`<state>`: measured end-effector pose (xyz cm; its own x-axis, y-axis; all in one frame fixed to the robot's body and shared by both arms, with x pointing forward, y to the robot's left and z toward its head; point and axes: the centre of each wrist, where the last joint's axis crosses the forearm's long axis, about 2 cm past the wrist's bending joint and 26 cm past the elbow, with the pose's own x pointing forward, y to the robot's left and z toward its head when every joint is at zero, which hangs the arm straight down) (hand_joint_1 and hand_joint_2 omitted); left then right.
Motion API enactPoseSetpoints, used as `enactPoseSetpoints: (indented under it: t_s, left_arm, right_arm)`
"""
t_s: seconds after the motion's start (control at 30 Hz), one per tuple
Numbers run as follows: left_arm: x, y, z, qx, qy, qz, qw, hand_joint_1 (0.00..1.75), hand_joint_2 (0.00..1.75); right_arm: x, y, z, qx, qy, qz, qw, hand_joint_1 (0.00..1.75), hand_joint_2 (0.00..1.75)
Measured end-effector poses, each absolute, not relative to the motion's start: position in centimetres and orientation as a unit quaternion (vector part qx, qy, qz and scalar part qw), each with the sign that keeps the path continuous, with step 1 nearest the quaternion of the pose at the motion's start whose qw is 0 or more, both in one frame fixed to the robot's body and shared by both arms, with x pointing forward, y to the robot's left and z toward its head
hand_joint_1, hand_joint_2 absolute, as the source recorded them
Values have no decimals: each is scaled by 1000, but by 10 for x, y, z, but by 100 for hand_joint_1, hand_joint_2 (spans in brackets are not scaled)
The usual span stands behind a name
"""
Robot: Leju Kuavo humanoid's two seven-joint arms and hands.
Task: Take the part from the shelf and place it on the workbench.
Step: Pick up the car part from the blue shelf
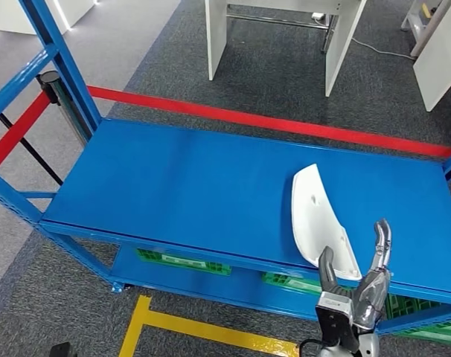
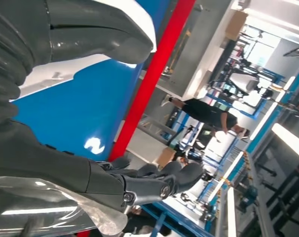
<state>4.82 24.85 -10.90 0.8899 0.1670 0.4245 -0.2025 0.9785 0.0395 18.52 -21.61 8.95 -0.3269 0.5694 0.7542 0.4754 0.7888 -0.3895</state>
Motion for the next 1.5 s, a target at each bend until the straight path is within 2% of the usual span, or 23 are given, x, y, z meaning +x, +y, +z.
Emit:
enactPoseSetpoints:
  t_s: [0.4,0.83,1.5]
  left_arm:
    - [49,249,-109,41,-213,94,972,0,0]
    - [52,248,-109,40,-216,86,972,0,0]
    - [52,249,-109,43,-218,79,972,0,0]
  right_arm:
    - [186,-216,75,-289,-790,62,538,0,175]
    - [188,-183,60,-178,-788,147,571,0,175]
    - [177,-161,62,-203,-817,254,477,0,175]
